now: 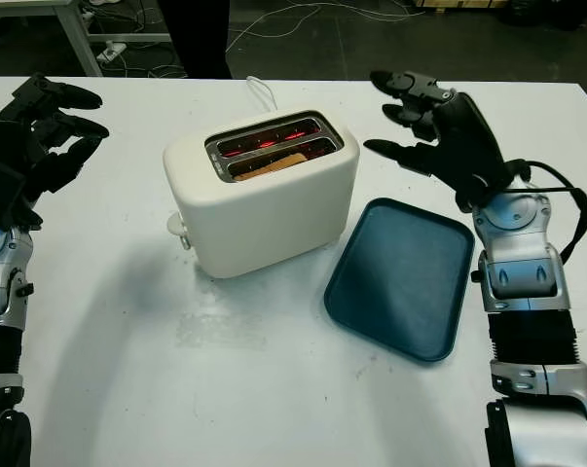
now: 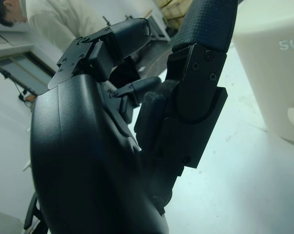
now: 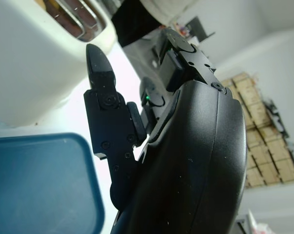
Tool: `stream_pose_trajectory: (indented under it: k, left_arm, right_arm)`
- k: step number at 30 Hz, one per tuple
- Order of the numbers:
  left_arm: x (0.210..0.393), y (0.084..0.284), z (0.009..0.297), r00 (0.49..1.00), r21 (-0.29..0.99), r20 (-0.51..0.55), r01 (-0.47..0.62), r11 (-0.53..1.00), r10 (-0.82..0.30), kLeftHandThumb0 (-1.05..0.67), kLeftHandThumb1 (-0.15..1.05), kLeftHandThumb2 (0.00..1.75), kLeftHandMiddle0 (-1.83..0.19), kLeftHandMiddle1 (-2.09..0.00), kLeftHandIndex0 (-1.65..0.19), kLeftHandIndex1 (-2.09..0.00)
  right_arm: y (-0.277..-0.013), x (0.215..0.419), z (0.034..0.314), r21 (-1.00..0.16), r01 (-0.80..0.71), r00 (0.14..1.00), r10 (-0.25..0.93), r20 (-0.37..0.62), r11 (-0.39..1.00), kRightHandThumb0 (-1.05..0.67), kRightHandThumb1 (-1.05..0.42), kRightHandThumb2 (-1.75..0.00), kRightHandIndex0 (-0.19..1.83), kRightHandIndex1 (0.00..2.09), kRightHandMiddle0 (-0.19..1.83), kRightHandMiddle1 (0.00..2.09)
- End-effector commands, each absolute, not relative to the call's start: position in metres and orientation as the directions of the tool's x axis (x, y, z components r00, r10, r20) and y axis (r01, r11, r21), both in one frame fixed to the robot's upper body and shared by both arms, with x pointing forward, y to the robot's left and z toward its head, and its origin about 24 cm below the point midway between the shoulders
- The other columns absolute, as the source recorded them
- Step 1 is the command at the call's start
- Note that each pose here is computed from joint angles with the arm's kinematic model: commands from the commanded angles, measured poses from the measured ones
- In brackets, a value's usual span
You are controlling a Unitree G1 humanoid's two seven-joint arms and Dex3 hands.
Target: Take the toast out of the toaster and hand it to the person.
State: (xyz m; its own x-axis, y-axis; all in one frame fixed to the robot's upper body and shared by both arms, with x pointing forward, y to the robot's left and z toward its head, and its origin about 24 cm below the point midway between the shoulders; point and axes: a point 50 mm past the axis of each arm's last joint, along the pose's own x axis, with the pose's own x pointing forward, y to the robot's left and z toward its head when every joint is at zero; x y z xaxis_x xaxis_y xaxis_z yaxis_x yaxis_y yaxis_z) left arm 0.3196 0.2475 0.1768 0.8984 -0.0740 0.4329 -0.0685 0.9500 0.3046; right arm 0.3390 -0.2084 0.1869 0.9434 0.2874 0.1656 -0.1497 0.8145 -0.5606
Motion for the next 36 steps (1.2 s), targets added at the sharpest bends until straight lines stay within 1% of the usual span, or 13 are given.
stream_pose_trajectory:
  k: [1, 4, 9, 11, 20, 24, 28, 31, 36]
  left_arm:
    - [0.317, 0.246, 0.175, 0.904, 0.315, 0.420, -0.070, 0.947, -0.073, -1.05, 0.92, 0.16, -0.34, -1.32, -0.35, -1.21]
    - [0.317, 0.243, 0.175, 0.908, 0.333, 0.412, -0.076, 0.940, -0.073, -1.05, 0.92, 0.18, -0.35, -1.33, -0.35, -1.22]
    - [0.317, 0.236, 0.175, 0.919, 0.346, 0.389, -0.077, 0.935, -0.068, -1.05, 0.92, 0.19, -0.31, -1.41, -0.28, -1.33]
    - [0.316, 0.235, 0.174, 0.921, 0.347, 0.383, -0.075, 0.935, -0.069, -1.05, 0.92, 0.19, -0.30, -1.44, -0.26, -1.36]
    - [0.314, 0.233, 0.173, 0.924, 0.332, 0.374, -0.056, 0.942, -0.077, -1.05, 0.92, 0.16, -0.29, -1.43, -0.27, -1.35]
    - [0.314, 0.235, 0.173, 0.928, 0.342, 0.365, -0.060, 0.938, -0.074, -1.05, 0.92, 0.17, -0.28, -1.44, -0.26, -1.37]
    - [0.313, 0.236, 0.173, 0.929, 0.339, 0.362, -0.056, 0.939, -0.075, -1.05, 0.92, 0.17, -0.27, -1.46, -0.25, -1.38]
    - [0.311, 0.237, 0.173, 0.926, 0.341, 0.368, -0.054, 0.939, -0.080, -1.05, 0.92, 0.16, -0.26, -1.46, -0.25, -1.38]
    - [0.307, 0.237, 0.174, 0.918, 0.352, 0.384, -0.047, 0.935, -0.098, -1.05, 0.92, 0.18, -0.25, -1.45, -0.24, -1.36]
  right_arm:
    - [-0.205, 0.339, 0.187, -0.567, -0.153, 0.942, 0.294, 0.165, 0.810, -0.54, -0.92, -0.02, 0.56, 0.04, 0.51, 0.03]
    - [-0.204, 0.337, 0.187, -0.582, -0.147, 0.942, 0.292, 0.164, 0.800, -0.55, -0.92, -0.02, 0.56, 0.05, 0.51, 0.03]
    - [-0.205, 0.334, 0.183, -0.550, -0.168, 0.946, 0.291, 0.144, 0.818, -0.48, -0.92, -0.01, 0.55, 0.04, 0.50, 0.02]
    - [-0.205, 0.333, 0.182, -0.549, -0.168, 0.946, 0.291, 0.143, 0.818, -0.51, -0.92, -0.01, 0.55, 0.04, 0.51, 0.02]
    - [-0.208, 0.326, 0.186, -0.556, -0.161, 0.944, 0.291, 0.153, 0.815, -0.53, -0.92, -0.03, 0.54, 0.04, 0.50, 0.01]
    - [-0.213, 0.323, 0.184, -0.529, -0.163, 0.949, 0.279, 0.147, 0.833, -0.46, -0.92, -0.03, 0.51, 0.02, 0.48, 0.00]
    - [-0.216, 0.319, 0.182, -0.510, -0.158, 0.954, 0.265, 0.143, 0.846, -0.43, -0.92, -0.03, 0.50, 0.01, 0.45, 0.00]
    - [-0.217, 0.315, 0.181, -0.488, -0.166, 0.953, 0.267, 0.145, 0.857, -0.36, -0.92, -0.03, 0.47, 0.00, 0.43, 0.00]
    - [-0.219, 0.311, 0.180, -0.488, -0.169, 0.951, 0.271, 0.147, 0.856, -0.34, -0.92, -0.02, 0.46, 0.00, 0.41, 0.00]
